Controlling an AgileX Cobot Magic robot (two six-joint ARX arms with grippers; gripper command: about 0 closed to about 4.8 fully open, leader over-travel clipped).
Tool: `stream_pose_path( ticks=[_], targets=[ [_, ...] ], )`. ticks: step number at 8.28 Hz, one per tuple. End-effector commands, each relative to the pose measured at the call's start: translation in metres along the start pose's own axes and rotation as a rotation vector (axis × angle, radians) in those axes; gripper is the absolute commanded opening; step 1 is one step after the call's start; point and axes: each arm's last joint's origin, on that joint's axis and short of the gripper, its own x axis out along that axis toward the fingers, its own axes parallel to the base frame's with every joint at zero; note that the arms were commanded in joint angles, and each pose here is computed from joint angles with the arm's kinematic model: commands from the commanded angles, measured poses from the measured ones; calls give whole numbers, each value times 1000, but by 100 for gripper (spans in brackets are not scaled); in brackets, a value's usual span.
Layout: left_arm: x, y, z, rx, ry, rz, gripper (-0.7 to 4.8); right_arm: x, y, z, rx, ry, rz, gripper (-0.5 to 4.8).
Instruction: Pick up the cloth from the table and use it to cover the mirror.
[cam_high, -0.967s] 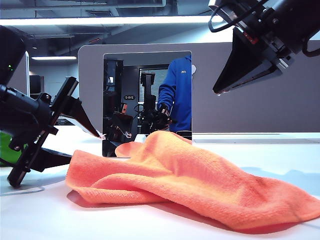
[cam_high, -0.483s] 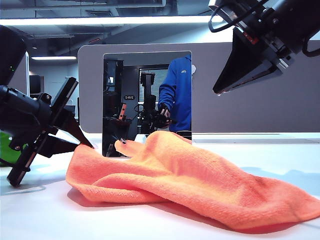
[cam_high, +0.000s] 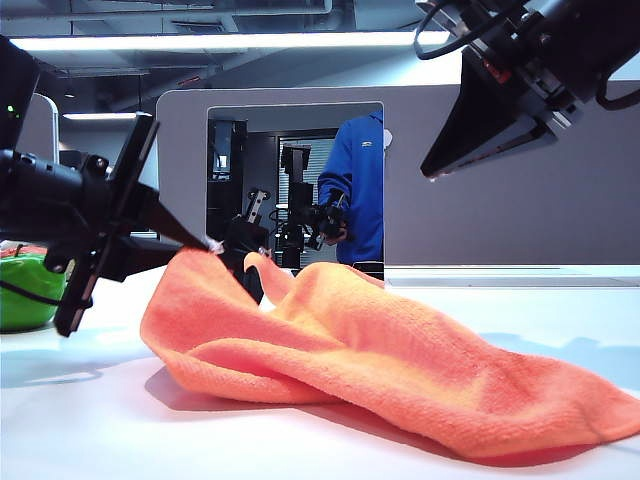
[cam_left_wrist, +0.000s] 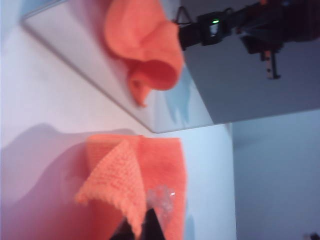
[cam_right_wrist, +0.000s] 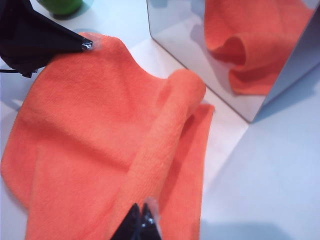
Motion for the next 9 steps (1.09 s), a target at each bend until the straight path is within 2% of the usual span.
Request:
stream_pose_path(
  ticks=[1, 2, 3, 6, 8, 9],
  targets=[
    [-6, -31, -3, 218, -2, -179, -6, -1, -4, 6, -35, -41, -107, -1],
    [-8, -35, -3, 228, 0, -200, -6, -1, -4, 6, -35, -43, -113, -1],
    [-24, -62, -2, 316, -4, -326, -6, -1, -5, 9, -42, -69, -141, 0],
    [-55, -97, -3, 411, -2, -492, -6, -3, -5, 18, -62, -140, -144, 0],
    [-60, -102, -4, 423, 24, -517, -6, -3, -4, 18, -65, -144, -122, 0],
    [-69, -108, -7, 436, 64, -542, -6, -3, -2, 18, -67, -143, -57, 79]
  ],
)
